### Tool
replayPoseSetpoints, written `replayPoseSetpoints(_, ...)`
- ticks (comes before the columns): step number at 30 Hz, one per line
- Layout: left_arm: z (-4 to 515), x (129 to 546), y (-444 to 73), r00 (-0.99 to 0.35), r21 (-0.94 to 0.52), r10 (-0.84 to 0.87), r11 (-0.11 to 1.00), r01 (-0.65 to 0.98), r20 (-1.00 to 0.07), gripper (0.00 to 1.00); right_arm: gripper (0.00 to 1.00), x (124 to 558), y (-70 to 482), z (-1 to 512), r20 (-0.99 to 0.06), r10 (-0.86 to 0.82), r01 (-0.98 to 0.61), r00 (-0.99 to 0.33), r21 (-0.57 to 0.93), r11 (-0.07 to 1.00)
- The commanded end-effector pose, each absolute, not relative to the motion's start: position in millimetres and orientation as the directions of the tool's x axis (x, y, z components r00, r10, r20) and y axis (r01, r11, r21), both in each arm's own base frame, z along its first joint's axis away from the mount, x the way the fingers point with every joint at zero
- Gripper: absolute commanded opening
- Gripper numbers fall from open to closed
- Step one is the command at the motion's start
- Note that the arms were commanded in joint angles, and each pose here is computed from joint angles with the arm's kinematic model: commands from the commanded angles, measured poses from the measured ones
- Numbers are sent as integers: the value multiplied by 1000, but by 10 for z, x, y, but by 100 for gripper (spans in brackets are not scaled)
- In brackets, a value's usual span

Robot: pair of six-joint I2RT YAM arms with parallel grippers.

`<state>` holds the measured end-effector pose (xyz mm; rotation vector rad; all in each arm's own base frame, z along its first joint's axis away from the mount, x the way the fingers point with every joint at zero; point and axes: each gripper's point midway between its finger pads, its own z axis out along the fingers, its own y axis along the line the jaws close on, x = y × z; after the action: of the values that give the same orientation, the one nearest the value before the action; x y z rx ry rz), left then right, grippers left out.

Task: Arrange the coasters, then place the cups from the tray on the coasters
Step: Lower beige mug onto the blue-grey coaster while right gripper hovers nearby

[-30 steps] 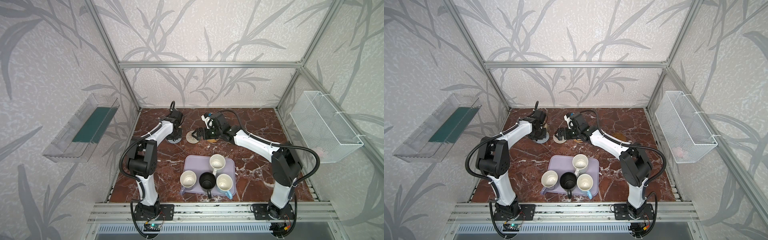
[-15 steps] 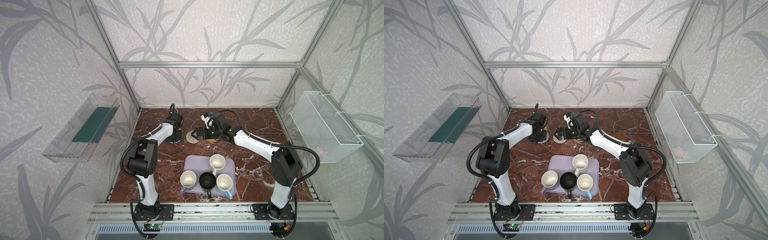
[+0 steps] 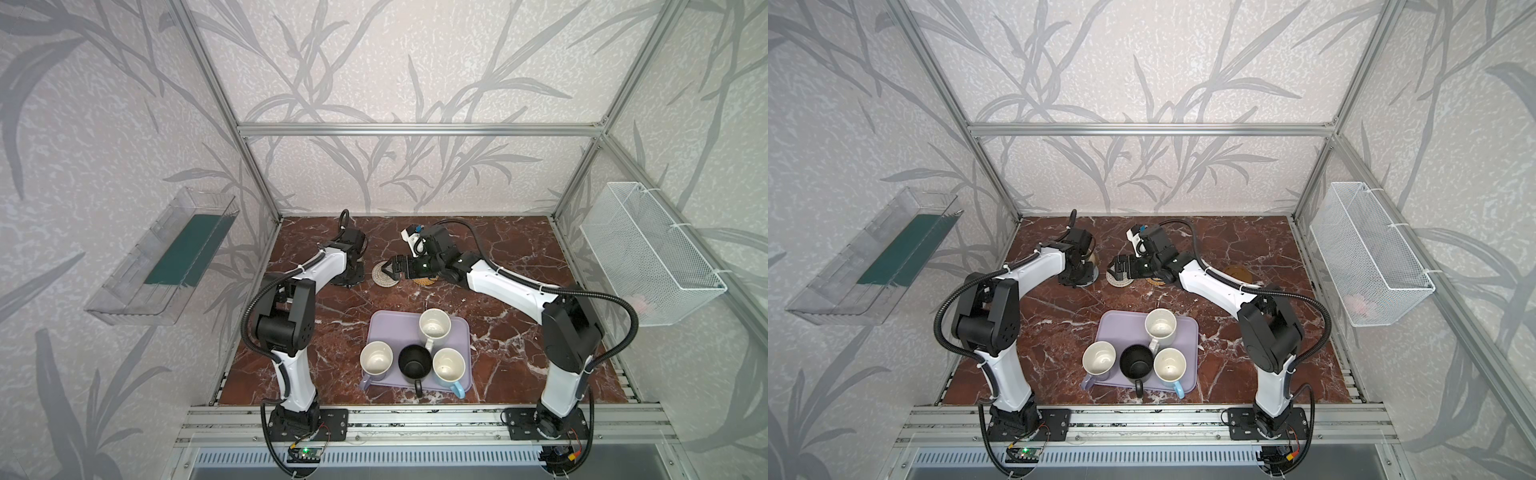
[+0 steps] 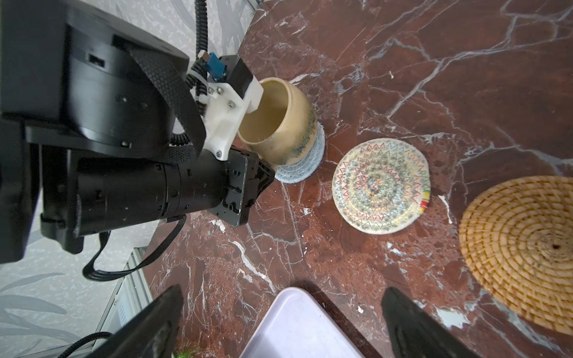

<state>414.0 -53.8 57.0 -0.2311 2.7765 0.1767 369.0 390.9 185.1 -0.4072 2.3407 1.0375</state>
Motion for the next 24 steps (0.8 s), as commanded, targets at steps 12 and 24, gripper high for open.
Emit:
replayPoseSetpoints(12, 964, 4264, -485, -874, 75, -149, 976, -206, -463, 0, 99, 3628, 3952, 1745, -570, -64, -467, -819, 598, 651)
replayPoseSetpoints(24, 983, 4093, -461, -871, 60, -163, 975, -214, -463, 0, 99, 3581, 4045, 1744, -574, -88, -485, -814, 588, 648)
